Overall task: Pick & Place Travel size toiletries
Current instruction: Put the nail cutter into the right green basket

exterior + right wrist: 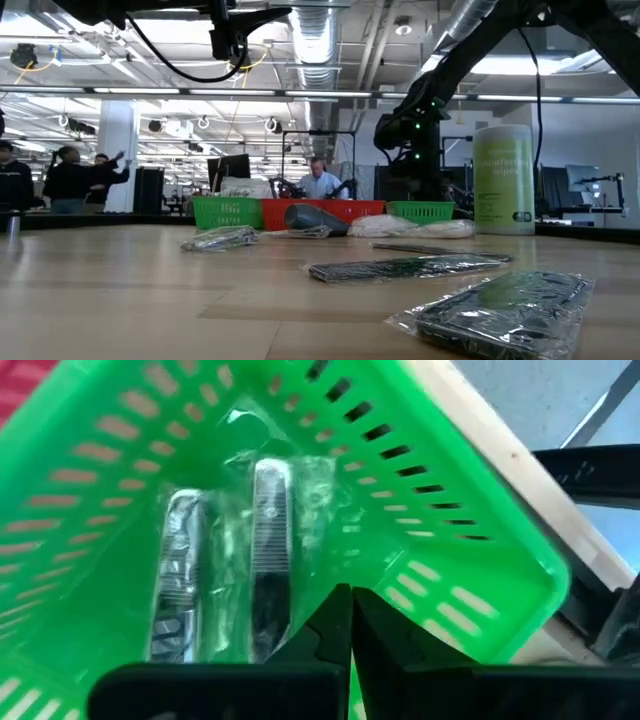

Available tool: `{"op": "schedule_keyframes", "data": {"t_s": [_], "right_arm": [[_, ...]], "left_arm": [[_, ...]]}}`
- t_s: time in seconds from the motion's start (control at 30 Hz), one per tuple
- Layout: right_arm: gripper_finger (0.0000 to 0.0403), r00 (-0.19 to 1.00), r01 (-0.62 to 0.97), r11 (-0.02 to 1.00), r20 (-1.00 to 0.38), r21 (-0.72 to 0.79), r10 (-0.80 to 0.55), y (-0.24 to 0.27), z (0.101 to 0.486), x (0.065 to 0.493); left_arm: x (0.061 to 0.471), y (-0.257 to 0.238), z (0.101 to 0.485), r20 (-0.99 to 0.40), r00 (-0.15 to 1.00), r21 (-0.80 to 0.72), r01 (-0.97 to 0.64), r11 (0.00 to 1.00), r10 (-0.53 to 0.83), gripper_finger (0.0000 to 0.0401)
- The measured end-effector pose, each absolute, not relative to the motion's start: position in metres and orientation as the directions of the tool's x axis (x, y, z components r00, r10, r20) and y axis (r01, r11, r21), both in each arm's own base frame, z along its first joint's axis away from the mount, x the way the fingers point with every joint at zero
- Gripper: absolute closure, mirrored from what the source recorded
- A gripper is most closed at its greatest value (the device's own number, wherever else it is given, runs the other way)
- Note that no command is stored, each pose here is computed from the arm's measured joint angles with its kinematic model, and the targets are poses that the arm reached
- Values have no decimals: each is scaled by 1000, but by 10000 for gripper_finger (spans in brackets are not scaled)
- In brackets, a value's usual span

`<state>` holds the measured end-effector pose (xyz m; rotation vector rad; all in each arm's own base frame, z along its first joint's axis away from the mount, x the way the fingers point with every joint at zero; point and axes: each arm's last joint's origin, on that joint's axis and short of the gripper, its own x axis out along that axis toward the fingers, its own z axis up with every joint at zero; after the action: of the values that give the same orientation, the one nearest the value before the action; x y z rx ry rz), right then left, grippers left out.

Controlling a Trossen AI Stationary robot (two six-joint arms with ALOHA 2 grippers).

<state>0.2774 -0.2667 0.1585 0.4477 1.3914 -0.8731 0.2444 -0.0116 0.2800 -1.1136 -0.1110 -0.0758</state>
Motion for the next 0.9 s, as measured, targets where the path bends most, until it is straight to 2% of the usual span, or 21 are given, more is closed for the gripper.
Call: {"op": "schedule_keyframes", "data": {"t_s": [0.53, 0.73, 0.9], "right_arm": [[403, -73, 726, 660, -975, -195, -208, -253, 146, 276], [403, 25, 749, 656, -987, -88, -161, -255, 152, 282], [403, 64, 760, 649, -989, -36, -130, -254, 152, 284]], "left_arm": [[244, -12, 280, 128, 992, -889, 116, 444, -4, 27], [244, -12, 280, 128, 992, -889, 116, 444, -4, 27], [244, -12, 280, 127, 992, -889, 116, 444, -4, 27]]}}
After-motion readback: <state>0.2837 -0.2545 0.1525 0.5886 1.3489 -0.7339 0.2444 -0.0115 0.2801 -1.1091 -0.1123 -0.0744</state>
